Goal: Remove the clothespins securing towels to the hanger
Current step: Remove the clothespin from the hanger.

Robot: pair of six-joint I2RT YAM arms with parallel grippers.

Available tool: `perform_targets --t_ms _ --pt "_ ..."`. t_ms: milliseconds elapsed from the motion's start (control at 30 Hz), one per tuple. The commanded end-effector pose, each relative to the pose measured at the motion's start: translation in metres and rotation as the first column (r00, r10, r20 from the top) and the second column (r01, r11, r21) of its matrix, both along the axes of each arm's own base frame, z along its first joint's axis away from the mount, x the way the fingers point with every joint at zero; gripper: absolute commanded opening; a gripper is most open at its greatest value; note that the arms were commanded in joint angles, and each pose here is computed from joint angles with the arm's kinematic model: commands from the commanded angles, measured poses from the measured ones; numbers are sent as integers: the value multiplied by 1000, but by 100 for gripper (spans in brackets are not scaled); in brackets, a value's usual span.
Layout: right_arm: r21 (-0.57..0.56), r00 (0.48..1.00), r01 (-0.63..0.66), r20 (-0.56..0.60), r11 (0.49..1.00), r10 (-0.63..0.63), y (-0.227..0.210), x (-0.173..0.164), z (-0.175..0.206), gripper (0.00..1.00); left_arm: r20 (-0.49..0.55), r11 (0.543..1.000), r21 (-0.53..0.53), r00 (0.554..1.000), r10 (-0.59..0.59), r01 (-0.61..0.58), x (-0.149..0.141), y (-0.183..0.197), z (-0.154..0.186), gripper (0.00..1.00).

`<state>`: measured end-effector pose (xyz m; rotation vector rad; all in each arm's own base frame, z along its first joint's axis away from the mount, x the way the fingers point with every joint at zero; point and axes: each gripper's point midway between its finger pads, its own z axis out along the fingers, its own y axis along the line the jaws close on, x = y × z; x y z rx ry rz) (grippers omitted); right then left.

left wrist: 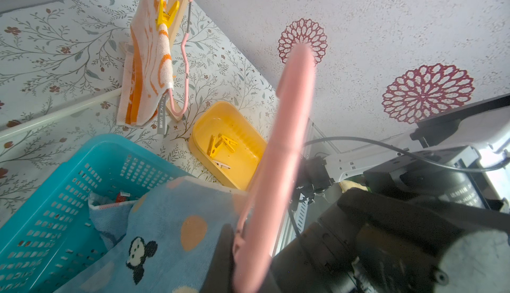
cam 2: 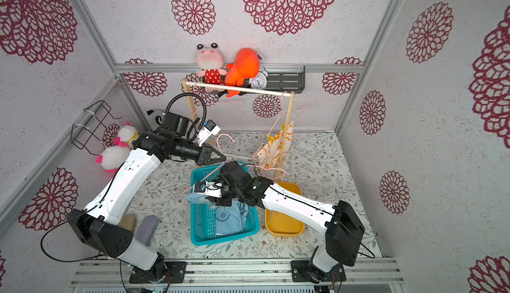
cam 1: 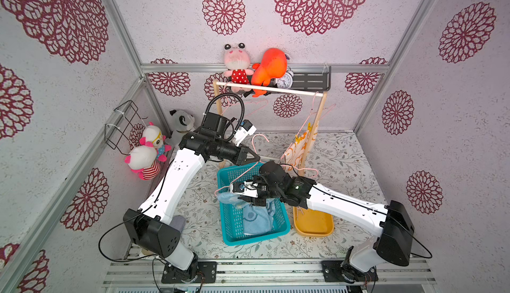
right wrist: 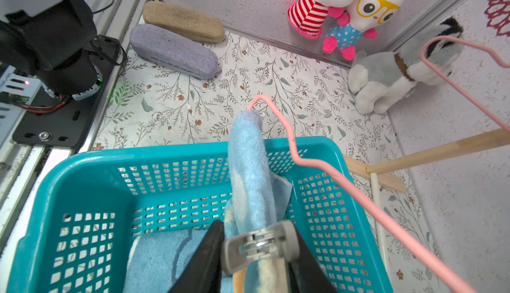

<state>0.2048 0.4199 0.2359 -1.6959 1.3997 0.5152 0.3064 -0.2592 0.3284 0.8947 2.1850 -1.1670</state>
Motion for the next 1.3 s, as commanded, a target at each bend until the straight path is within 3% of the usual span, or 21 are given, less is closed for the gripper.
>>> perform_targets --t_ms 0,467,967,1133,1267 --pt "44 1000 -9 26 999 8 6 0 18 32 49 999 -29 998 -28 29 -2 -4 14 0" --pt "55 1000 -1 16 998 1 5 -2 28 16 46 1000 -10 999 -17 18 1 -2 8 0" --pt "189 996 79 29 979 -86 -19 -5 87 15 47 999 38 999 20 -22 11 2 -4 0" --pt "229 983 177 14 957 -185 -43 -2 97 15 68 996 61 996 58 -62 17 8 -5 0" --pt "237 942 333 -50 913 -331 -82 5 86 16 94 992 72 991 94 -101 20 15 -1 0"
